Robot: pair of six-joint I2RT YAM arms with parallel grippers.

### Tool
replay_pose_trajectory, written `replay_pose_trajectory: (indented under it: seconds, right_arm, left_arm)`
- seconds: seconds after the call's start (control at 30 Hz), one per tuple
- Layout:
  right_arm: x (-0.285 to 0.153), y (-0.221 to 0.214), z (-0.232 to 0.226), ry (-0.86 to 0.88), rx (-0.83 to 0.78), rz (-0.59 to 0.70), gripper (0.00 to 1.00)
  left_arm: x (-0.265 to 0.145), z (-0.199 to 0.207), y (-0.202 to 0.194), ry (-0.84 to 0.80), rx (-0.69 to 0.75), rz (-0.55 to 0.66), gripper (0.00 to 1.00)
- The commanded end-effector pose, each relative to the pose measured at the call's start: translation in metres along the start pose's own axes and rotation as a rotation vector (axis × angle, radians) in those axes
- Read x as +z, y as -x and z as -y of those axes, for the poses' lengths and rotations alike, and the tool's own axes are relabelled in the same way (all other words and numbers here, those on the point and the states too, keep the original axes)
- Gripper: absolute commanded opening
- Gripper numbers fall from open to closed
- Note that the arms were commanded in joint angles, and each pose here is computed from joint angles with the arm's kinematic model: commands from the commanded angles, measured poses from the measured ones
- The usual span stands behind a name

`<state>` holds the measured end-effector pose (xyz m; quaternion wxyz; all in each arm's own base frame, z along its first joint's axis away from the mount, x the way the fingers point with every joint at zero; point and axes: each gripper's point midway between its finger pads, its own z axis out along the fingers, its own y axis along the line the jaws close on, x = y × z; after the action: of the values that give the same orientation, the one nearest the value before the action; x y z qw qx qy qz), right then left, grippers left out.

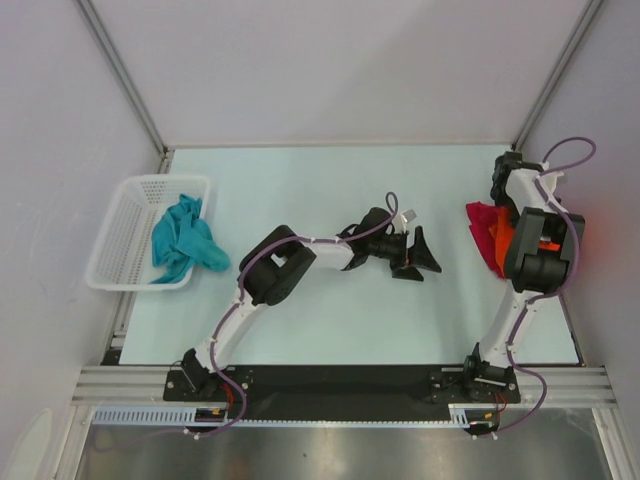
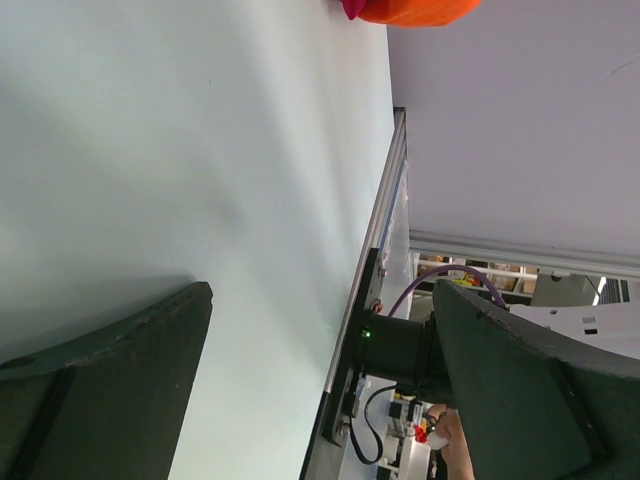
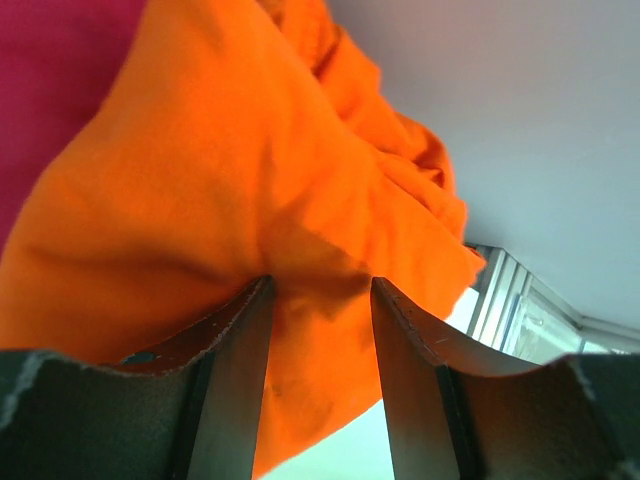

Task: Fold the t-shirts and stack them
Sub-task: Smooth out wrinkles on the folded tshirt

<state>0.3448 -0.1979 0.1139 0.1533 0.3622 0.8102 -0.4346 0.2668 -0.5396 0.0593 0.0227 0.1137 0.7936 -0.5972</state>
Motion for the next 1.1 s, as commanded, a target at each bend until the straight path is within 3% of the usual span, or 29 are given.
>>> replay_pose_trajectory:
  seconds: [0.0, 0.23, 0.57, 0.73, 1.07]
  right_arm:
    - [0.022, 0.003, 0.020, -0.097, 0.072, 0.001, 0.49]
    - [0.039, 0.006, 0.025, -0.136, 0.090, -0.022, 0.49]
    - [0.022, 0.006, 0.002, -0.095, 0.043, 0.010, 0.49]
    - [0.000, 0.016, -0.011, -0.087, 0.037, 0.074, 0.49]
    - [-0.071, 0.068, 0.028, -0.059, 0.165, 0.251, 0.49]
  left_arm:
    - [-0.014, 0.007, 0.004, -0.005, 0.049, 0.018, 0.99]
    - [-0.025, -0.002, 0.005, 0.006, 0.035, 0.026, 0.99]
    - [-0.028, -0.005, 0.004, 0.003, 0.025, 0.034, 1.00]
    - [-0.030, -0.004, 0.004, 0.001, 0.026, 0.037, 0.99]
    - [-0.034, -0.004, 0.004, 0.006, 0.024, 0.042, 0.99]
